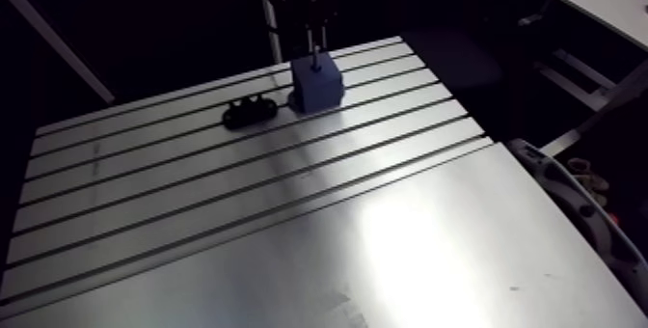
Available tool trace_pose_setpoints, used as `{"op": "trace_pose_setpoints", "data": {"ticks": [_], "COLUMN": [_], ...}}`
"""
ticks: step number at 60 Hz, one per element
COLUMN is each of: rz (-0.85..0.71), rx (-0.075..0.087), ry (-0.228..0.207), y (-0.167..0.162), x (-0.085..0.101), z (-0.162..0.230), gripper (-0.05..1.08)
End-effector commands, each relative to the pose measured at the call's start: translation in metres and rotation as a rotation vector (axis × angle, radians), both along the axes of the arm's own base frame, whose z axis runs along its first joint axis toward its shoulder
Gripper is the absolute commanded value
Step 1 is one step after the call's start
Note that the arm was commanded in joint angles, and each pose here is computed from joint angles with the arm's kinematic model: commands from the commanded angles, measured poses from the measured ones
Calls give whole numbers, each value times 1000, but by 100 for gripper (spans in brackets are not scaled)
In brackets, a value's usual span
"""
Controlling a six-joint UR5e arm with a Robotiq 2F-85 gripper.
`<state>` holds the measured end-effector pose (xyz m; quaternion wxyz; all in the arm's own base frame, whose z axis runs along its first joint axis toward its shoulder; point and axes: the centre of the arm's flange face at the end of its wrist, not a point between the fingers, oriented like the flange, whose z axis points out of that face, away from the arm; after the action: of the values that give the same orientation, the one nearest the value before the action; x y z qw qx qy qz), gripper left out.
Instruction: Pick up the M10 bolt and insert it into the hex recess until seated.
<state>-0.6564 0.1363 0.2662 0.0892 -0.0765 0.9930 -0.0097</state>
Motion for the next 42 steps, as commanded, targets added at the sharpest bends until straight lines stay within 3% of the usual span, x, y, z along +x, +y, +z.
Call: {"op": "trace_pose_setpoints", "data": {"ticks": [1, 42], "rz": [6, 9], "rx": [-1, -4], "ry": [2, -5], "y": [1, 3], "x": [0, -5], "z": [1, -7], "gripper": [94, 94]}}
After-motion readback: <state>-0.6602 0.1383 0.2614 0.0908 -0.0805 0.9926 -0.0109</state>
